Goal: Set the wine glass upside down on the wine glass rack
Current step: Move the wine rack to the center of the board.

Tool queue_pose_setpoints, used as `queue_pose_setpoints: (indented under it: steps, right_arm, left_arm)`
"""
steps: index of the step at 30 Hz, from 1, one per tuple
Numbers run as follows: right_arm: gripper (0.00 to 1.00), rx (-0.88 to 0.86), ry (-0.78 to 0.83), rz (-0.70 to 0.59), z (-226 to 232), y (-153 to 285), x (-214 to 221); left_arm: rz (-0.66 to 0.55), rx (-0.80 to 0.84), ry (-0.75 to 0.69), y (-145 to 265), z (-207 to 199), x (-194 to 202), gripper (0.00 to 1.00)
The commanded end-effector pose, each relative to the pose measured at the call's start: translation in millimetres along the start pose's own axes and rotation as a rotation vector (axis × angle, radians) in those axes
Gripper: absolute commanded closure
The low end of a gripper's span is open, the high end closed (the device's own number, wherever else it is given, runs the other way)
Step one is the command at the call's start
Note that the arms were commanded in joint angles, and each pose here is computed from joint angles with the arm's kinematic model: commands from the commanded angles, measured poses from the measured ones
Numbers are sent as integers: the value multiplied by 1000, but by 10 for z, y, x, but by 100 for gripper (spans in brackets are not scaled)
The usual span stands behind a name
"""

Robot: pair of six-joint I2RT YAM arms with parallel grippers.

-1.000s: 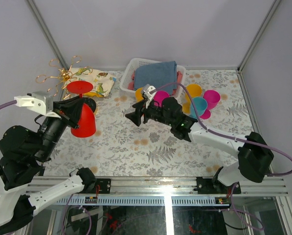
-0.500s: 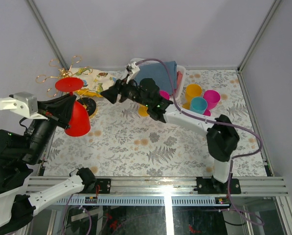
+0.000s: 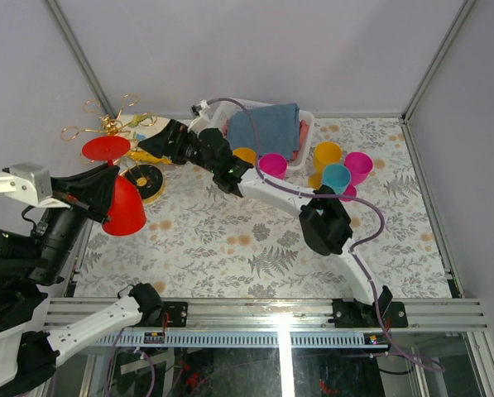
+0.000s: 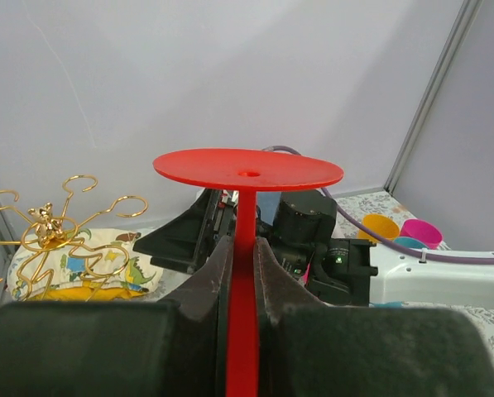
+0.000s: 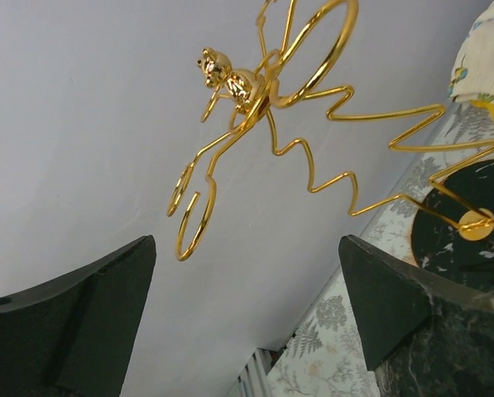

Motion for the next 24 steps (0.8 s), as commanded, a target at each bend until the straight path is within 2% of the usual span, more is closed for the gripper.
queue_pose_setpoints:
  steps: [1, 5, 8, 11, 13, 16, 24]
  right_arm:
    - [1, -92, -78, -56, 516, -25, -47]
    - [1, -143, -98, -97, 420, 83, -130]
    - [1, -215, -67, -31, 402, 96, -246]
    - [1, -322, -107, -27, 454, 163, -518]
    - [1, -332, -117, -9, 461, 191, -670]
    - [1, -215, -32, -9, 403, 226, -858]
    - [1, 271, 443, -75, 236, 528, -1319]
  left_arm:
    - [-16, -33, 13, 72, 91, -62, 100]
    - [-14, -35, 15, 92, 101, -50, 100]
    - [-15, -32, 17, 93, 96, -51, 100]
    - [-15, -30, 15, 90, 94, -58, 100]
    - [-13, -27, 13, 83, 88, -57, 100]
    - [-14, -27, 12, 78, 87, -64, 100]
    - [-9, -23, 7, 39, 59, -46, 100]
Point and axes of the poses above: each gripper's point midway between its finger pads, its own y axis back along the fingers, its own z axis along the line the jaws close on, x = y × z, the point moved 3 cm from there along y, back along the fingers, and after that the axes turned 12 degrees about -y, right-handed, at the moved point
